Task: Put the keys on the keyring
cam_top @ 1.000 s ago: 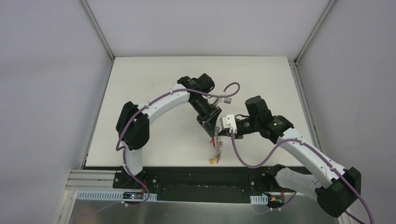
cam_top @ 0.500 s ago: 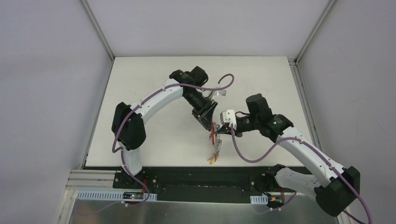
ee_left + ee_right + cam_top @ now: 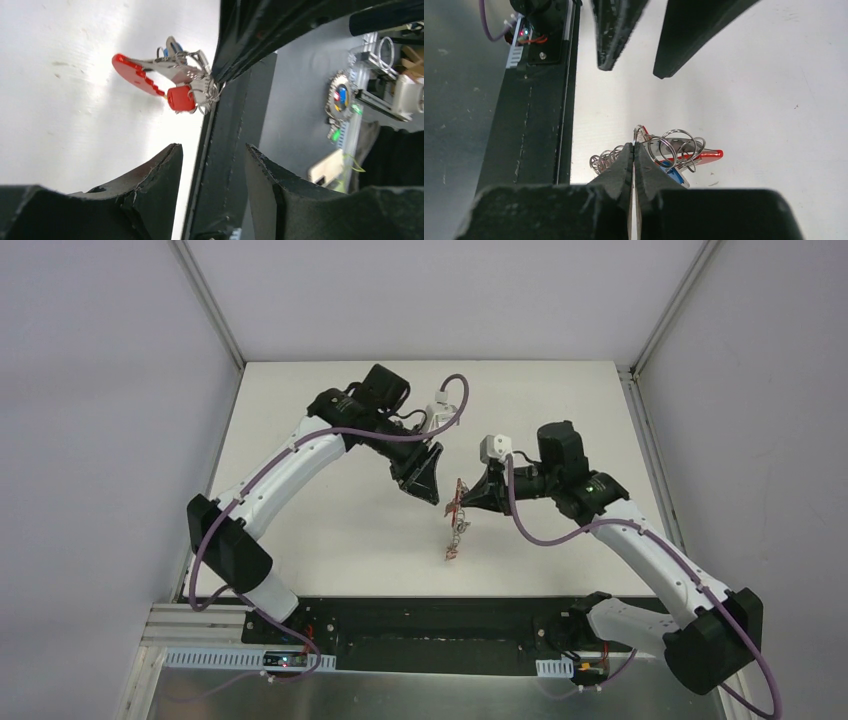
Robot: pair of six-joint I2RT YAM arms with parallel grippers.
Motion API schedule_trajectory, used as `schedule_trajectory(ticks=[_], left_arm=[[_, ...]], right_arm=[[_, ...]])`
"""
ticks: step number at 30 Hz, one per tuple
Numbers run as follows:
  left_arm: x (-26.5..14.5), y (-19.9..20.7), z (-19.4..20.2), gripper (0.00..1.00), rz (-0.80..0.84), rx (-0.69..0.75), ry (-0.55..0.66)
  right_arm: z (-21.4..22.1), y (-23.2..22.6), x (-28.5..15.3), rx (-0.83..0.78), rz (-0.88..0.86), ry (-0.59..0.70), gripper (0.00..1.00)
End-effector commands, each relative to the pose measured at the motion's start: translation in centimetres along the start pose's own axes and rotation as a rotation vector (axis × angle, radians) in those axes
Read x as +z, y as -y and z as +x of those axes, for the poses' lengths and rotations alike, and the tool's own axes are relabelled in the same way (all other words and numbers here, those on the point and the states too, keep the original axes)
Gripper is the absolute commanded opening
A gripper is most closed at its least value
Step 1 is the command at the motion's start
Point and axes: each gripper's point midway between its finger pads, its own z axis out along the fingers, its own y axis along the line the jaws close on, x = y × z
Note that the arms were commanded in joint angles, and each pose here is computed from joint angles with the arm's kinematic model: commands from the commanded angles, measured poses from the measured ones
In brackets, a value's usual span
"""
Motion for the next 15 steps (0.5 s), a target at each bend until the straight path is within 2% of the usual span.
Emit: schedule_trajectory(ticks=[1, 7, 15], left_arm=[[-0.8, 0.7, -2.5, 0.49, -0.009, 0.188, 0.144], [-0.4, 0.7, -3.8, 0.43, 0.004, 0.324, 0.259], [0.3, 0.3, -4.2, 0.30, 0.027, 0.415, 0.301]], right_arm=[[-4.8, 1.1, -0.2, 0.056, -0.010, 0.135, 0.00], [-5.7, 1.7, -0.2, 0.135, -0.036, 0.197, 0.00], [-5.6, 1.5, -0.2, 0.159, -0.077, 0.226, 0.00]])
